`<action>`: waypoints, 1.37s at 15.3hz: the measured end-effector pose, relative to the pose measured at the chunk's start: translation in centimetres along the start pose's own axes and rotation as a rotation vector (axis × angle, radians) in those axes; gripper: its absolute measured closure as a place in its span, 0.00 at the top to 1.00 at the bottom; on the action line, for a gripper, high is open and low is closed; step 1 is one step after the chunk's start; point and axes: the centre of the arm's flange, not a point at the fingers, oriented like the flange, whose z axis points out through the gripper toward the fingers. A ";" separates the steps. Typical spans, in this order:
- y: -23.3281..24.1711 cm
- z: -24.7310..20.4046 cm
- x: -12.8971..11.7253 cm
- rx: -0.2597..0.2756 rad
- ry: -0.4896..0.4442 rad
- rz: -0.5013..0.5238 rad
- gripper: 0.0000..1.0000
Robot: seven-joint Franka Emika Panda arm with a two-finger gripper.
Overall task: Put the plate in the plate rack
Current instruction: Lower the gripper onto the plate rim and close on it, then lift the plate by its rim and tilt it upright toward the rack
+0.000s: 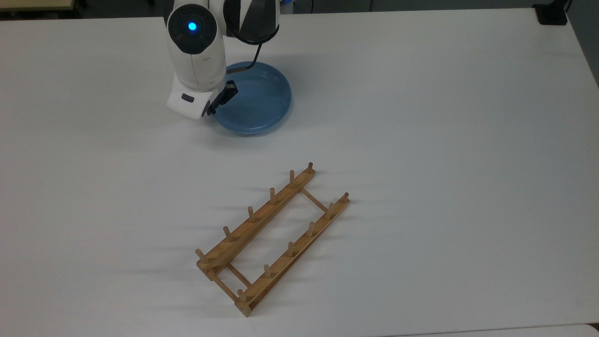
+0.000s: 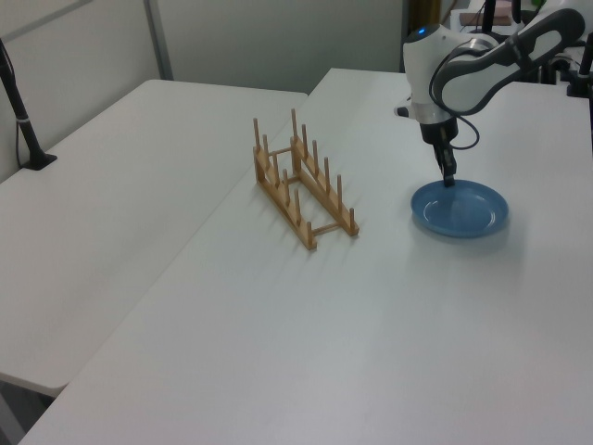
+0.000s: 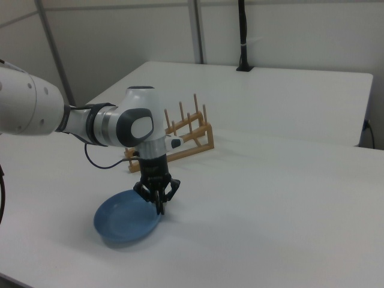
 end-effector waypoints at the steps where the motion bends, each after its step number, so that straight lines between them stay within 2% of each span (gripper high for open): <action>1: 0.1 -0.2 0.0 -0.002 0.004 0.005 0.06; 5: 0.8 -2.5 0.5 -0.024 0.041 0.046 0.06; 9: 3.0 -11.5 0.5 -0.080 0.137 0.098 0.04; 11: 3.6 -16.5 0.1 -0.111 0.219 0.142 0.04; 14: 4.1 -22.4 -0.3 -0.146 0.338 0.266 0.04; 18: 4.2 -27.0 0.9 -0.204 0.598 0.416 0.04; 21: 3.2 -28.2 2.9 -0.262 0.739 0.451 0.04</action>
